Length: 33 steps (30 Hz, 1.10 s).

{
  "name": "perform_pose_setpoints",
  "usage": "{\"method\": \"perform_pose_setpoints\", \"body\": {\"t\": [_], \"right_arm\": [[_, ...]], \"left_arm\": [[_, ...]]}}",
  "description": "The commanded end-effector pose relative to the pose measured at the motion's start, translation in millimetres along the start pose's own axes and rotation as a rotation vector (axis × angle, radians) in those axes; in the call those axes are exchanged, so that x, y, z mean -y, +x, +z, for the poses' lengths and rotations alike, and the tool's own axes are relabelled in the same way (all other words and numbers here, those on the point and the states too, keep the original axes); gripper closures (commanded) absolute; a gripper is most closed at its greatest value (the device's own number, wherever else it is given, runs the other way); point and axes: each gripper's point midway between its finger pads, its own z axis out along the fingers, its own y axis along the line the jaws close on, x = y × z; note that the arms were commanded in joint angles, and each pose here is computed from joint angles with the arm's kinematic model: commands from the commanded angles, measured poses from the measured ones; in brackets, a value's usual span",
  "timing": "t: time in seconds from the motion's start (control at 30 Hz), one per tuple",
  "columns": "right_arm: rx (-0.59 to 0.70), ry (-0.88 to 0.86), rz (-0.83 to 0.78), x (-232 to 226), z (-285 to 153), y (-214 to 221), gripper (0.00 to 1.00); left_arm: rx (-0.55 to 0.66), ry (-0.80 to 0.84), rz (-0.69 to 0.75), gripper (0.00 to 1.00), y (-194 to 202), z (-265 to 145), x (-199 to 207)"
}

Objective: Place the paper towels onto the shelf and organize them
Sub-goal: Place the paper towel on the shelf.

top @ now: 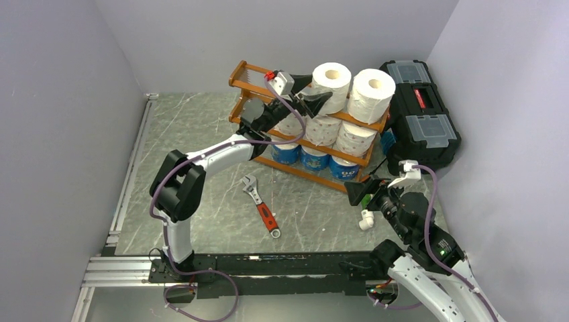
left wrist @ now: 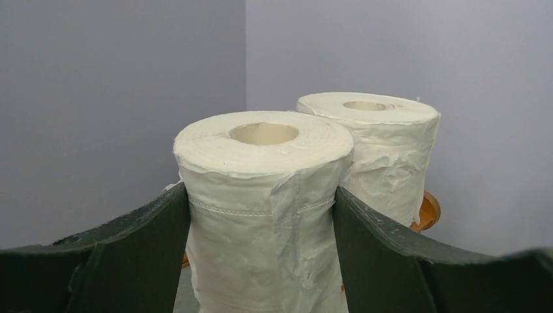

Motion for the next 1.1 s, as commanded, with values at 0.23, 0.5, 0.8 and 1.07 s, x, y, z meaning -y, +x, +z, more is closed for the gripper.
{"method": "perform_pose_setpoints", "body": {"t": [0.23,0.5,0.8,1.07], "right_arm": [[0.017,-0.025,0.021,-7.3,3.5,-4.4,0.08],[0.017,-0.022,0.017,-6.8,4.2,-4.5,0.08],[0.025,-0.010,0.018,-3.5,4.6,-3.6,0.08],[0.018,-0.008,0.015,-3.4,6.1,-2.0,0.08]], "left_arm": [[0.081,0.063,0.009,0.46,-42.1,7.4,22.9],[0.073,0.057,0.001,0.45,-35.0,15.1,19.4],[0.060,0.075,-0.027,0.38,-25.5,20.9,20.8],[0.057,0.053,-0.005,0.25,-26.1,13.2,18.8]]}}
